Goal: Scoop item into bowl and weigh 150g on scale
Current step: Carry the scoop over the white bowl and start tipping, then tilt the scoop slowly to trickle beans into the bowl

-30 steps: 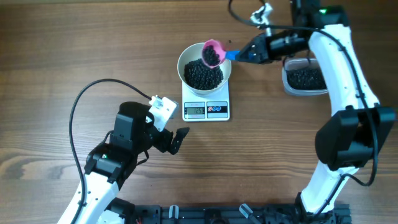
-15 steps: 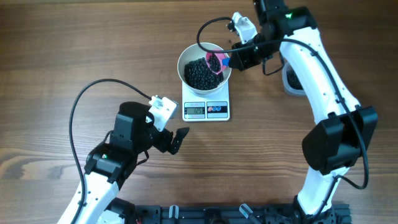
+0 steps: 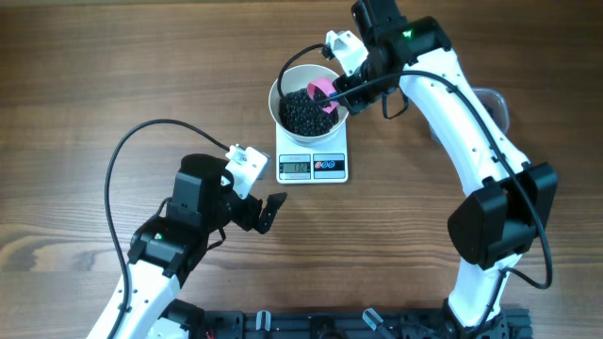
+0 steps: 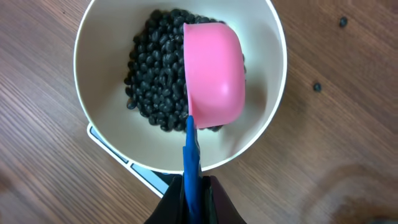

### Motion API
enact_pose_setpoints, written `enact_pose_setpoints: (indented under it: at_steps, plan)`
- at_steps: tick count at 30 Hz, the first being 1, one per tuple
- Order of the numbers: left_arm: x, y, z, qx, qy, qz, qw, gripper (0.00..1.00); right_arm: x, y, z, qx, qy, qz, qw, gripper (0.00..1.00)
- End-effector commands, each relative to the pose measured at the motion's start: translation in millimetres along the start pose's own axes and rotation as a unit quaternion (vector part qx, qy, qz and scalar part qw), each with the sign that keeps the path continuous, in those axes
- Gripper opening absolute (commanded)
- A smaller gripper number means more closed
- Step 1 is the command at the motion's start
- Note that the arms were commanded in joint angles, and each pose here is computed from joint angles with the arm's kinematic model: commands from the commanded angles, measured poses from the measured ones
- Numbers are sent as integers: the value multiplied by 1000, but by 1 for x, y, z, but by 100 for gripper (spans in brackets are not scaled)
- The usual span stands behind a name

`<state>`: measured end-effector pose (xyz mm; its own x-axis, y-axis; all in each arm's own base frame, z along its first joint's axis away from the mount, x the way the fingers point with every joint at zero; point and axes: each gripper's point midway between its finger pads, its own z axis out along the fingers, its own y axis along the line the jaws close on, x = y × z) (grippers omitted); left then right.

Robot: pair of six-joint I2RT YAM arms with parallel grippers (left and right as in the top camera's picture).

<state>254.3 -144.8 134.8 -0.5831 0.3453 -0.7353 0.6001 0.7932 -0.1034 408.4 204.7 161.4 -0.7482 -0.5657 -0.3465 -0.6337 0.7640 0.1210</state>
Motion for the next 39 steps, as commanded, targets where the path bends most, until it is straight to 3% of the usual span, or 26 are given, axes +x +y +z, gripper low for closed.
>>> enact_pose_setpoints:
  at_steps: [1,4,14,26,39]
  plan:
    - [2,0,1,5,1,3,1000,100,-19,9,-16,15,-35,-64,997,4]
    - [2,0,1,5,1,3,1000,100,-23,3,-18,49,-36,-72,996,4]
    - [2,0,1,5,1,3,1000,100,-29,6,-30,49,-57,-73,994,4]
    - [2,0,1,5,1,3,1000,100,-31,2,-45,-63,-104,-30,992,4]
    - [2,0,1,5,1,3,1000,100,-29,-4,-50,-82,-114,-16,990,4]
